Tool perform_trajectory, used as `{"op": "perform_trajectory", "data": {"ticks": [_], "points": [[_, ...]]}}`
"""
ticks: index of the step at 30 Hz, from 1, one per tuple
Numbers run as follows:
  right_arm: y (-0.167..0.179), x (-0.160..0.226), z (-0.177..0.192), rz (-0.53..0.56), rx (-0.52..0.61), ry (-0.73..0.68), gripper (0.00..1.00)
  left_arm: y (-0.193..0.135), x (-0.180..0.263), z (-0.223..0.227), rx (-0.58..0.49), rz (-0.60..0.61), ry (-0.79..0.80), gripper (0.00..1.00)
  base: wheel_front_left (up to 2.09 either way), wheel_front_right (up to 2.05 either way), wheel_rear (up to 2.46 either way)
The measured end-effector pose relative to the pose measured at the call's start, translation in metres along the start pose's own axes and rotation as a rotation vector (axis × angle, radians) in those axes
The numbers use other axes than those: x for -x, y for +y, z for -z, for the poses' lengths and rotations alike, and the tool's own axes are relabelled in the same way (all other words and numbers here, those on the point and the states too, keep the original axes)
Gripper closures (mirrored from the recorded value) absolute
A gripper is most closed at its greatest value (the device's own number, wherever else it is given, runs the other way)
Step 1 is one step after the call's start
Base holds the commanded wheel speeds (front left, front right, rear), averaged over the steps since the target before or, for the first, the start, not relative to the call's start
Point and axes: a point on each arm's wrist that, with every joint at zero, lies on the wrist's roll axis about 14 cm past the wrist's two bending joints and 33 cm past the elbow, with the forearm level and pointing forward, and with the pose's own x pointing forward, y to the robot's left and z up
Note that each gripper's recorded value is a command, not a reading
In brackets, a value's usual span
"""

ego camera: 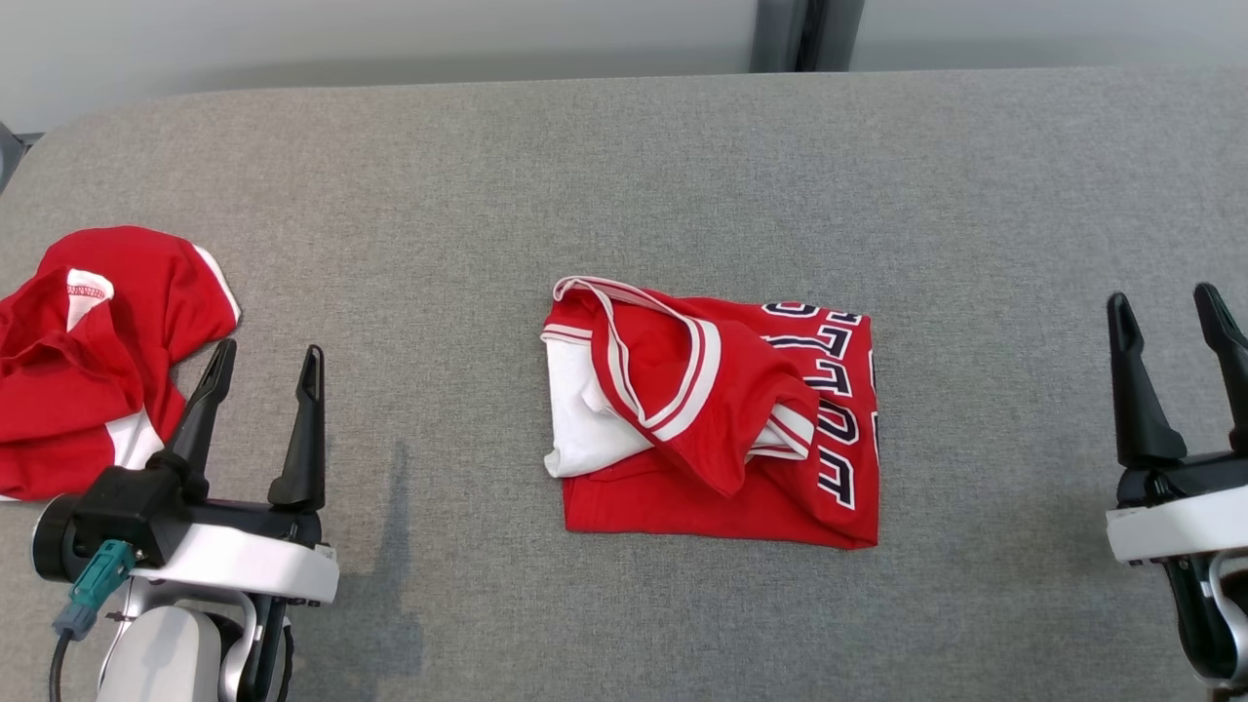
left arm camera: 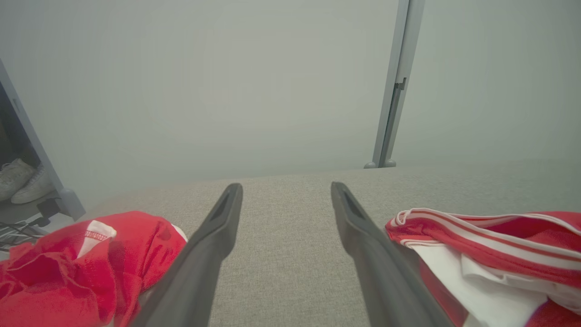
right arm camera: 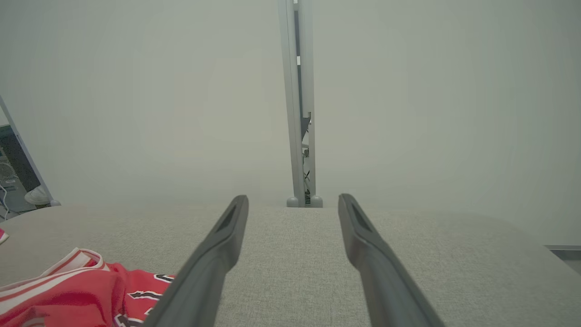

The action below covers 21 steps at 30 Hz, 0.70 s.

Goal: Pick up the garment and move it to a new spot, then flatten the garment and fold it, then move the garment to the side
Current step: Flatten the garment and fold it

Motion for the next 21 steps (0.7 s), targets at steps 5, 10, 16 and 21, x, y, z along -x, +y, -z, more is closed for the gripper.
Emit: {"op": "perform_trajectory", "data": {"ticks": [5, 10, 16, 21], "points": [[-0.014, 0.011, 0.011, 0.044, 0.005, 0.044, 0.0, 0.001, 0.003, 0.001, 0.004, -0.004, 0.004, 0.0, 0.0, 0.0, 0.0], [-0.013, 0.013, 0.014, 0.05, -0.003, 0.051, 0.0, 0.001, 0.003, -0.001, 0.001, -0.006, 0.0, 0.0, 0.0, 0.0, 0.0], [-0.014, 0.012, 0.017, 0.049, -0.001, 0.064, 0.0, 0.002, 0.002, -0.001, -0.003, -0.003, -0.001, 0.0, 0.0, 0.0, 0.0], [-0.009, 0.004, 0.022, 0.026, 0.003, 0.09, 1.0, 0.002, 0.002, -0.001, -0.004, -0.003, 0.0, 0.0, 0.0, 0.0, 0.0]]}}
